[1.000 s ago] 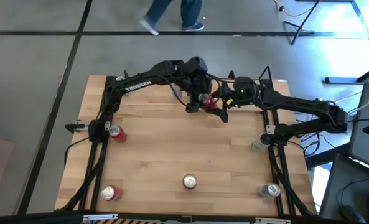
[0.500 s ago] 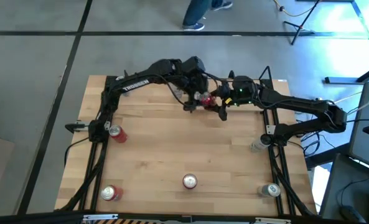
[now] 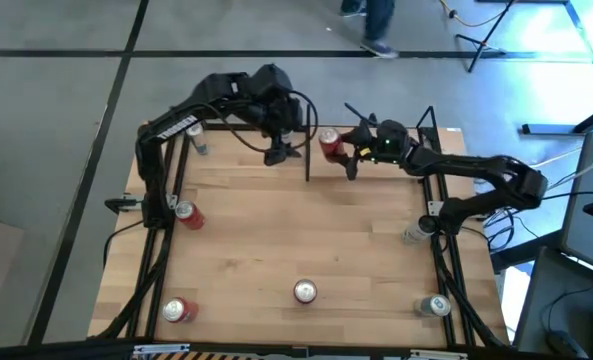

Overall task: Place canned beverage on shelf
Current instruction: Put the right red-black soda can on the shelf

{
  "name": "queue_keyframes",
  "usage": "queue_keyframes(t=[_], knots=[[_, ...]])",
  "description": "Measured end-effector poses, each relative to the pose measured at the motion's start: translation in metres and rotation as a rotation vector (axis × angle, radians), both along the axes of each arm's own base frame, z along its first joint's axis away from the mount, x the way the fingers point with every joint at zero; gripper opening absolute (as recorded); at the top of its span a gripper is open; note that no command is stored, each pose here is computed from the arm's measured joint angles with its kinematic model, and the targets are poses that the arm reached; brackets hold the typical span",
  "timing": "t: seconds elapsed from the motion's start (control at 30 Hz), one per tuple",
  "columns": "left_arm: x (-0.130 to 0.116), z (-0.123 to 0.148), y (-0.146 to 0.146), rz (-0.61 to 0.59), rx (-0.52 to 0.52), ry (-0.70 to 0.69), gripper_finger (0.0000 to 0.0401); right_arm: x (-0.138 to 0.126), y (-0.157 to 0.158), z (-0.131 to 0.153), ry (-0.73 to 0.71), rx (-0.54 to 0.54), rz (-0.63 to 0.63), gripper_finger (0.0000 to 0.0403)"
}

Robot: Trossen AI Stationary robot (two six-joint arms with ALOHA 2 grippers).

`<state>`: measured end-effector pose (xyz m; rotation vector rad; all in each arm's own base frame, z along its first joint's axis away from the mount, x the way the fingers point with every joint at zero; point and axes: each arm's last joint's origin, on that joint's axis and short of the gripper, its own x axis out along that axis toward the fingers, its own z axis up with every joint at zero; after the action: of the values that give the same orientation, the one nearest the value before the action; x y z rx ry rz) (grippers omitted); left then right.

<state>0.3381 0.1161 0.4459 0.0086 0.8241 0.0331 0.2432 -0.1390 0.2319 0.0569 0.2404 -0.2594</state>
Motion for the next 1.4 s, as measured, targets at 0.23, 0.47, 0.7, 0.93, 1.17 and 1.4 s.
queue_keyframes(t=[0.23, 0.47, 0.7, 0.93, 1.17, 1.4], knots=[[-0.015, 0.010, -0.005, 0.013, -0.009, -0.005, 0.0334, 0.013, -0.024, -0.038, -0.018, 0.049, 0.001, 0.0274], [-0.024, 0.016, -0.002, 0.063, -0.032, -0.016, 0.0334, 0.016, -0.046, -0.059, -0.078, 0.081, -0.019, 0.0274], [-0.026, 0.018, 0.001, 0.081, -0.037, -0.028, 0.0334, 0.022, -0.050, -0.080, -0.076, 0.086, -0.012, 0.0274], [-0.026, 0.018, 0.001, 0.094, -0.051, -0.029, 0.0334, 0.027, -0.054, -0.097, -0.062, 0.092, -0.020, 0.0274], [-0.026, 0.018, 0.001, 0.097, -0.054, -0.030, 0.0334, 0.029, -0.056, -0.103, -0.055, 0.079, -0.017, 0.0274], [-0.026, 0.018, 0.001, 0.097, -0.054, -0.030, 0.0334, 0.029, -0.057, -0.104, -0.037, 0.070, -0.047, 0.0337]])
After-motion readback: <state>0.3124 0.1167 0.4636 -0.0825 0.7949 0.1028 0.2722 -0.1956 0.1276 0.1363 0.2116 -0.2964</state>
